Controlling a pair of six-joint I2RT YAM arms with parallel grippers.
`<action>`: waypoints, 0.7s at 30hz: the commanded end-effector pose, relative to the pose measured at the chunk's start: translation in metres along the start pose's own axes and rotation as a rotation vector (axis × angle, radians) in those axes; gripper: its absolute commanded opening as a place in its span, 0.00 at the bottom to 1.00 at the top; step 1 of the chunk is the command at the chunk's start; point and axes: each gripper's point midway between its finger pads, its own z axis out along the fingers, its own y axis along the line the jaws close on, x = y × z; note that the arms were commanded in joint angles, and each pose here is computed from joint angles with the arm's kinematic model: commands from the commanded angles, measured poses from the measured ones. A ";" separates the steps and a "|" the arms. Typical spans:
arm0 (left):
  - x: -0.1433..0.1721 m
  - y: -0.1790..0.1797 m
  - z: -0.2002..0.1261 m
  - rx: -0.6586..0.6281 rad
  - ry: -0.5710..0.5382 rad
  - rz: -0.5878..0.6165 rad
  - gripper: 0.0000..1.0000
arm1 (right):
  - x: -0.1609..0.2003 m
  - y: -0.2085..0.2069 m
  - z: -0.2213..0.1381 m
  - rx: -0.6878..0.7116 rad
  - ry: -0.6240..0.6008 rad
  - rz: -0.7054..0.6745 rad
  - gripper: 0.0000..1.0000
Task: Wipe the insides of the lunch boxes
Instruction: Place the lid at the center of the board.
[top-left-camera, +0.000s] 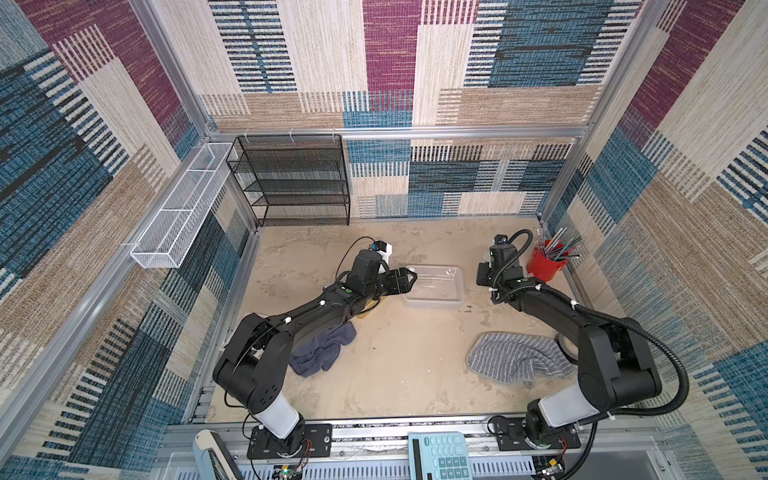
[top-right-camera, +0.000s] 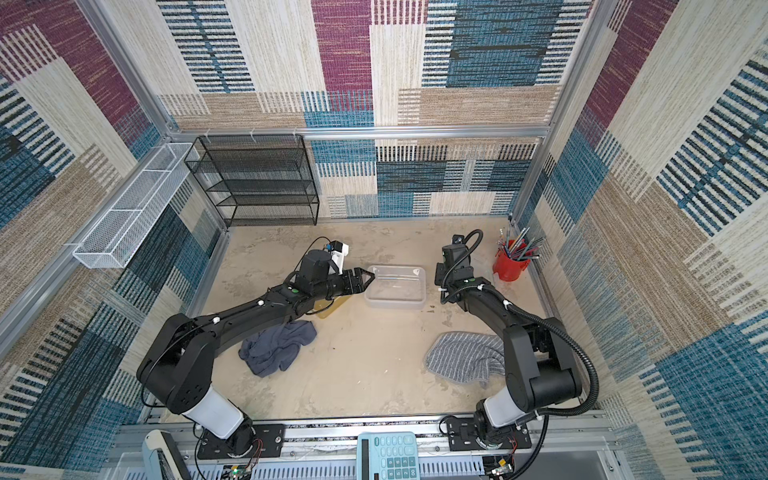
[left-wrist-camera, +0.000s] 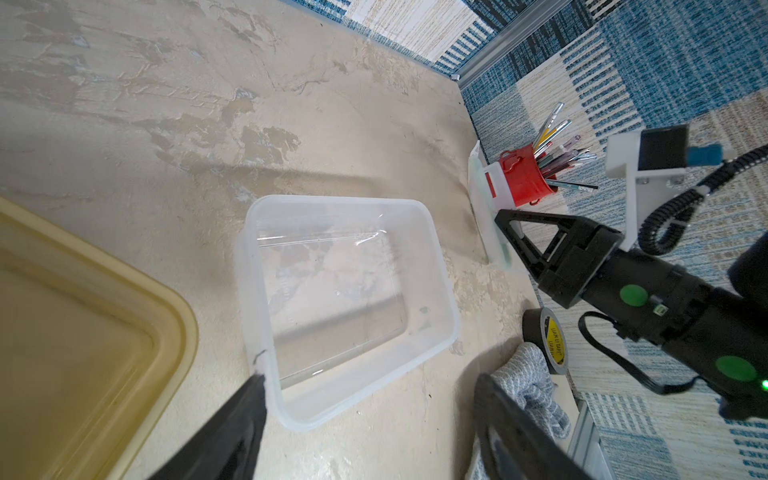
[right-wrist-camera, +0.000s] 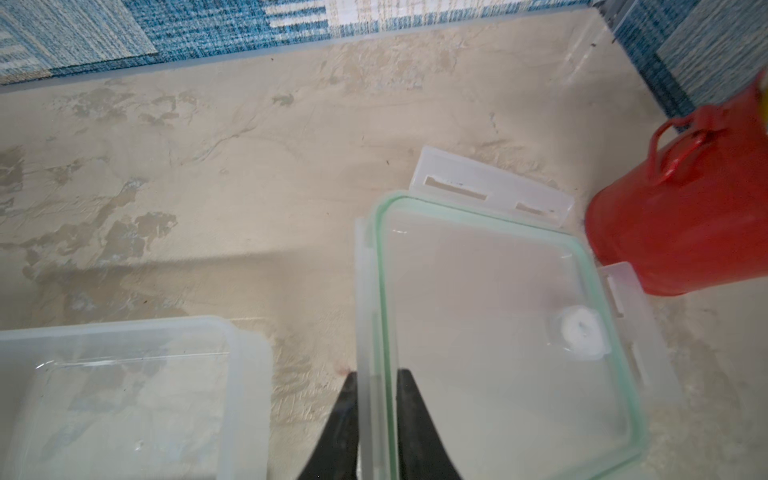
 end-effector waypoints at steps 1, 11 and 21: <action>-0.004 0.000 0.000 -0.001 -0.017 0.013 0.80 | -0.005 0.011 0.002 -0.053 -0.023 0.052 0.19; -0.002 0.002 0.002 -0.002 -0.011 0.007 0.80 | 0.003 0.020 0.009 -0.088 0.012 0.094 0.37; 0.002 0.015 0.003 -0.062 -0.009 0.021 0.80 | 0.045 0.005 -0.021 -0.067 0.131 0.177 0.86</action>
